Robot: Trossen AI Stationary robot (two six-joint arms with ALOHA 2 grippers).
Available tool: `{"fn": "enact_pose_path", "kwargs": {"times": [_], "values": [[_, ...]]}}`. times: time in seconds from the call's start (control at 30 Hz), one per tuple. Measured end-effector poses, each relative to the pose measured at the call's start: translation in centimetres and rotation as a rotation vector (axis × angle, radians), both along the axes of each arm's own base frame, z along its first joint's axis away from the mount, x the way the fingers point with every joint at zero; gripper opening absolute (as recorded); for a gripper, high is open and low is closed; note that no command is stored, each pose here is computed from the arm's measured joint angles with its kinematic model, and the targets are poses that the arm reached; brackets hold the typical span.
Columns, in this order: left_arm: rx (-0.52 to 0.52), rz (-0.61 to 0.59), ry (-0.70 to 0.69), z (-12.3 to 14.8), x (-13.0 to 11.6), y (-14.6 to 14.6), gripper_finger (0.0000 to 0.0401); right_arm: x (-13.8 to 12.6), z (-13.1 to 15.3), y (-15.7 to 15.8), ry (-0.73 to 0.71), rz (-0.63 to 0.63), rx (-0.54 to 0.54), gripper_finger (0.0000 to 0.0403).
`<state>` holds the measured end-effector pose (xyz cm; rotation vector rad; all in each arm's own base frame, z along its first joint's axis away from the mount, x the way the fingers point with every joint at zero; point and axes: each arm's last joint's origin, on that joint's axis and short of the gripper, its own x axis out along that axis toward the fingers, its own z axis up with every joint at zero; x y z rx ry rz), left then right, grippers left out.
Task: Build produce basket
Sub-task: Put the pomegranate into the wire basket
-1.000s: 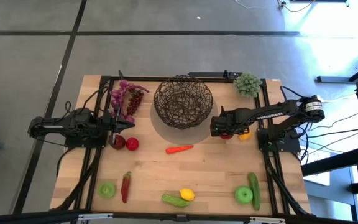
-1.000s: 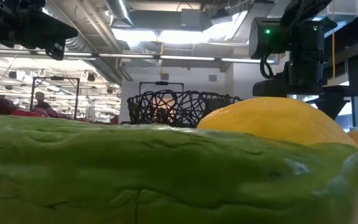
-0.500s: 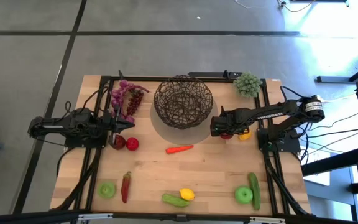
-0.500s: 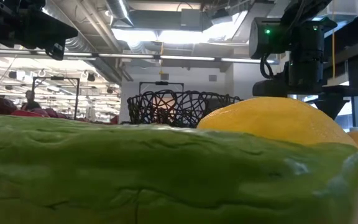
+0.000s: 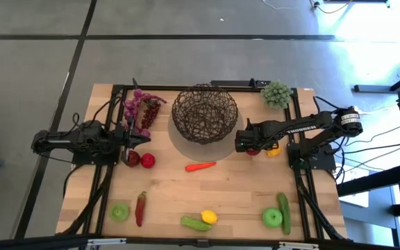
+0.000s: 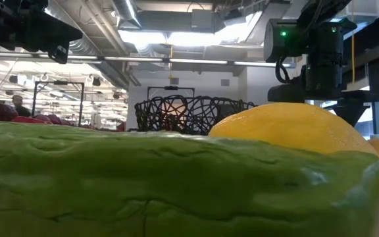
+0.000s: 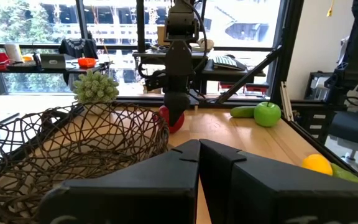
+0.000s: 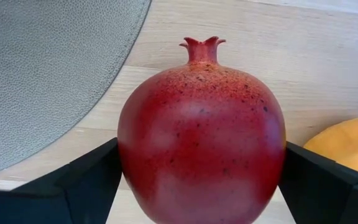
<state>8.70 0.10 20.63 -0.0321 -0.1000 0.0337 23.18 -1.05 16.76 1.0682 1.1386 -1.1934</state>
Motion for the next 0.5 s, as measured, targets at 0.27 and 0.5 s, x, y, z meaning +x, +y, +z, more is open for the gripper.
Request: {"fn": "enact_pose_path", "kwargs": {"times": [0.27,0.5], "values": [[0.000,0.001,0.000,0.00,0.00,0.00,0.0000,-0.07,-0.01,-0.03,0.007,-0.002,-0.012,0.0364],[0.001,0.000,0.000,0.00,0.00,0.00,0.0000,-0.04,-0.01,-0.04,0.005,-0.002,-0.013,0.0358]]}}
